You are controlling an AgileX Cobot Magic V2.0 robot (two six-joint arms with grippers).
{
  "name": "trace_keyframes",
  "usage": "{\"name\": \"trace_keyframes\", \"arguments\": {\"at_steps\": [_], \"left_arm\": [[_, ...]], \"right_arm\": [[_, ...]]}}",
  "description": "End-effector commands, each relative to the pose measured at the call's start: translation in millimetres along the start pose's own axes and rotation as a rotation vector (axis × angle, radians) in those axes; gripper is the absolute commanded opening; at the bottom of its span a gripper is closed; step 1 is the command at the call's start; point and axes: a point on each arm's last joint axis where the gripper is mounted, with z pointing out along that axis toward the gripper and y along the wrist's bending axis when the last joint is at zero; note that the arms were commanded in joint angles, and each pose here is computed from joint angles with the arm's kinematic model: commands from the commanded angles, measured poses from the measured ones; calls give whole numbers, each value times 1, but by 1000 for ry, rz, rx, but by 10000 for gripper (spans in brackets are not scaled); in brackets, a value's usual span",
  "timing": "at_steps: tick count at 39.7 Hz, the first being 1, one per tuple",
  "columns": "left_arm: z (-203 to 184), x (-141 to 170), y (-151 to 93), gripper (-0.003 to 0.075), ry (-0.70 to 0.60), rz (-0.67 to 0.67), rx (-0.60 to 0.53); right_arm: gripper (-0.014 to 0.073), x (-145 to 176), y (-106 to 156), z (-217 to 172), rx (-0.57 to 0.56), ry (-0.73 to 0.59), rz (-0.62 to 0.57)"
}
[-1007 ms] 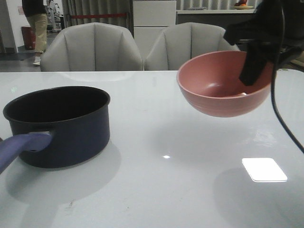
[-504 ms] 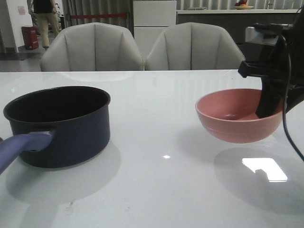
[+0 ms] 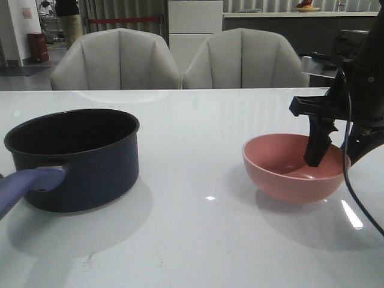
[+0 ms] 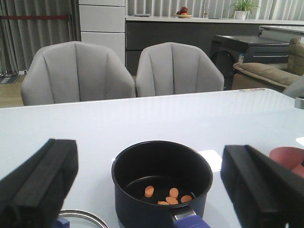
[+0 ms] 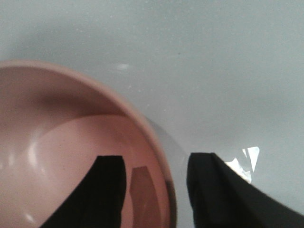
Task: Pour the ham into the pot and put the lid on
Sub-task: 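Bring the empty pink bowl back and lower it onto the table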
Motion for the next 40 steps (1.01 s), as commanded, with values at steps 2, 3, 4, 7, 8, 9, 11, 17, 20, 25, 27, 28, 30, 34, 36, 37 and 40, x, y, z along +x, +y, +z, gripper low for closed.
{"name": "trace_keyframes", "arguments": {"at_steps": [2, 3, 4, 7, 8, 9, 11, 17, 20, 25, 27, 28, 30, 34, 36, 37, 40], "left_arm": [[-1, -14, 0, 648, -88, -14, 3], [-1, -14, 0, 648, -88, -14, 3], [-1, -14, 0, 648, -88, -14, 3], [-1, -14, 0, 648, -88, -14, 3], [-1, -14, 0, 648, -88, -14, 3], [-1, -14, 0, 648, -88, -14, 3], [-1, -14, 0, 648, -88, -14, 3], [-1, -14, 0, 648, -88, -14, 3], [-1, -14, 0, 648, -88, -14, 3], [-1, -14, 0, 648, -88, -14, 3], [-1, -14, 0, 648, -88, -14, 3], [-1, -14, 0, 648, -88, -14, 3], [-1, -14, 0, 648, -88, -14, 3], [-1, -14, 0, 648, -88, -14, 3], [-1, -14, 0, 648, -88, -14, 3], [-1, -14, 0, 648, -85, -14, 3], [-1, -13, 0, 648, -80, -14, 4]], "right_arm": [[430, -10, 10, -50, -3, -150, -130], [430, -9, 12, -58, -3, -167, -150], [430, -7, 13, -66, -2, -186, -175], [430, -1, 16, -88, 7, -261, -215], [430, 3, 17, -96, 12, -295, -221], [430, 7, 18, -102, 16, -323, -225], [430, 19, 18, -116, 26, -388, -228], [430, 55, 21, -146, 51, -590, -238], [430, 76, 26, -160, 53, -715, -256], [430, 111, 34, -176, 31, -881, -296], [430, 125, 36, -180, 19, -934, -310], [430, 133, 36, -181, 14, -957, -314], [430, 146, 36, -184, 2, -1010, -322], [430, 172, 34, -185, -29, -1111, -326], [430, 185, 32, -185, -42, -1146, -327], [430, 192, 30, -184, -49, -1162, -326], [428, 209, 27, -182, -75, -1192, -320]]}}
